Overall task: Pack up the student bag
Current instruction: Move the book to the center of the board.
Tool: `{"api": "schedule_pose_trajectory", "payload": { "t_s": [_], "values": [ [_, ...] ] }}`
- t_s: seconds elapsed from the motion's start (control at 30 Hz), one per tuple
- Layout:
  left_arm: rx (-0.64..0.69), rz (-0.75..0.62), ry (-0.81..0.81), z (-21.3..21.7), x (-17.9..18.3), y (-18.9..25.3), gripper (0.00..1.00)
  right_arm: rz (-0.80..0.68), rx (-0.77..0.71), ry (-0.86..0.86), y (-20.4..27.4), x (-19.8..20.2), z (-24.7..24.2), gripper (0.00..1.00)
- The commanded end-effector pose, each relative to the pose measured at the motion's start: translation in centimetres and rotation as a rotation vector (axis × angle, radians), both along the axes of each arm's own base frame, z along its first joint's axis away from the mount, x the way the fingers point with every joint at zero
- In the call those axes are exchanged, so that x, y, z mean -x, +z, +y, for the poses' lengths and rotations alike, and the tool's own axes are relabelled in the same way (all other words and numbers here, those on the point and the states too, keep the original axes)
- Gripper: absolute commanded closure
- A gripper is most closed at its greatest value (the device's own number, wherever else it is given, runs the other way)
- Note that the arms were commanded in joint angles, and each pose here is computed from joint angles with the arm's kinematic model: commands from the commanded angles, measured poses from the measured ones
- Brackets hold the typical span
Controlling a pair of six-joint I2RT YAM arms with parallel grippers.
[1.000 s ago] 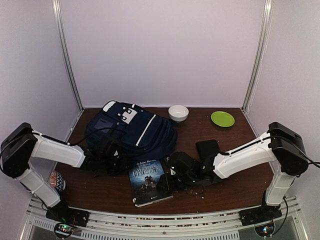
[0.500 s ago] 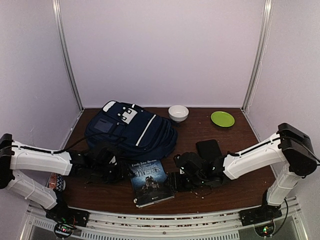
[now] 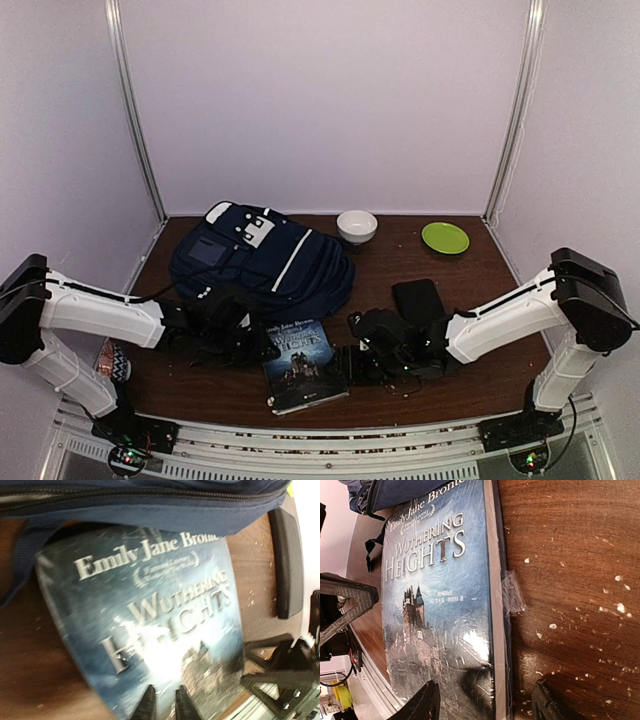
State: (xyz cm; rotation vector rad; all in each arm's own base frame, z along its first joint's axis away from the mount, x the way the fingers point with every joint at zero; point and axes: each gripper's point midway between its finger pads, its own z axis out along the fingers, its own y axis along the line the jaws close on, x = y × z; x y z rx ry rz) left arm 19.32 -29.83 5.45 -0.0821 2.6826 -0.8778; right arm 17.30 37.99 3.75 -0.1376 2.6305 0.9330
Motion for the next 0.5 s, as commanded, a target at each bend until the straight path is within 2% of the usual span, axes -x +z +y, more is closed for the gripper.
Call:
{"api": "schedule_pose_trajectory", "payload": {
  "t_s": [0.0, 0.1, 0.3, 0.47],
  "values": [
    [-0.008, 0.015, 0.004, -0.9, -0.3, -1.6, 0.84, 0.042, -0.001, -0.001, -1.1, 0.5, -0.1, 0.37],
    [-0.056, 0.07, 0.037, 0.5, 0.5, -4.5, 1.0, 0.061, -0.017, 0.01, -0.9, 0.9, 0.2, 0.37],
    [-0.042, 0.138, 0.089, 1.8, 1.7, -8.1, 1.0, 0.125, -0.097, 0.055, -0.7, 2.1, 1.4, 0.37],
    [-0.004, 0.195, 0.093, 1.6, 2.7, -10.3, 1.0, 0.155, -0.19, 0.092, 0.3, 2.6, 3.2, 0.45]
  ]
}}
